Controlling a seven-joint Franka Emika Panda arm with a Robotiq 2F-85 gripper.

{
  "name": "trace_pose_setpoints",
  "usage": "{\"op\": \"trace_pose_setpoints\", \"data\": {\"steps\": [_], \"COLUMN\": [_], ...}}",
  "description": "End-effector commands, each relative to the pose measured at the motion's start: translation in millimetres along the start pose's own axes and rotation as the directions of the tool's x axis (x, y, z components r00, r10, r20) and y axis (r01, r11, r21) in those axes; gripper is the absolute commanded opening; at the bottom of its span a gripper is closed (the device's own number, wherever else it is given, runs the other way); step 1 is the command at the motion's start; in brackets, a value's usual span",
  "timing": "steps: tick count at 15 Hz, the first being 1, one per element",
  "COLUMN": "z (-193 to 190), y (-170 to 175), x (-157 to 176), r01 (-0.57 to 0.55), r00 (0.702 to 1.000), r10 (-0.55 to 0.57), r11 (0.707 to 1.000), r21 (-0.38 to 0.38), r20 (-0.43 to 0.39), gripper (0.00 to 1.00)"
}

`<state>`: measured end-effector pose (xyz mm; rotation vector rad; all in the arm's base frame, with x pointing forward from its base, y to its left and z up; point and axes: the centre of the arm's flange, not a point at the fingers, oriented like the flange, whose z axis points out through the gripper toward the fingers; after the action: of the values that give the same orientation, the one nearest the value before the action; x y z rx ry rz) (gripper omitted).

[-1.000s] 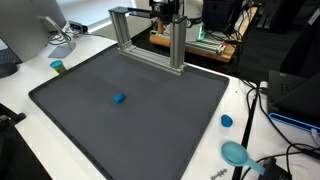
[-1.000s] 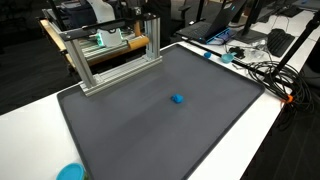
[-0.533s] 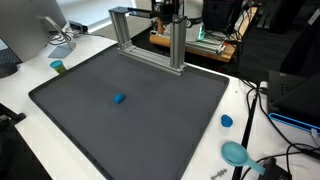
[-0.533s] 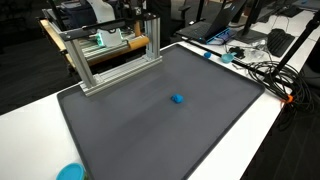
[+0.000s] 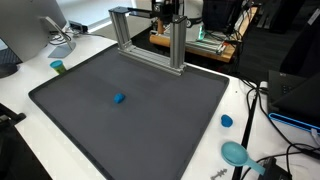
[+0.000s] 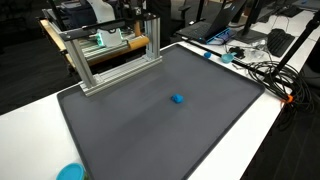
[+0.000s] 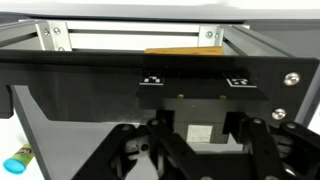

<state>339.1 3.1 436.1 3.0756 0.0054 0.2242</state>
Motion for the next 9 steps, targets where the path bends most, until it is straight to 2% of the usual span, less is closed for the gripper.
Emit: {"op": "trace_pose_setpoints", "data": {"steps": [1,5,6,7,8,9], "z": [3.5,0.7,1.6,2.9,5.3,6.0], "y": [-2.4,-6.7,-8.0,-9.3,-10.6,-11.6], "x": [-13.0,-8.1,-9.1,-10.0,-10.8,-11.5], "r01": [0.006,0.032,0.040,0.047,0.050,0.051], "r00": [1.000,0.999,0.999,0.998,0.998,0.998], "r10": [-0.006,-0.032,-0.039,-0.045,-0.046,-0.047], "r11": [1.000,0.998,0.997,0.997,0.995,0.995], "r21": [-0.008,-0.049,-0.060,-0.069,-0.083,-0.090], "r20": [0.002,0.013,0.022,0.032,0.041,0.043], "gripper": [0.34,0.34,0.84,0.85,0.42,0.46]}}
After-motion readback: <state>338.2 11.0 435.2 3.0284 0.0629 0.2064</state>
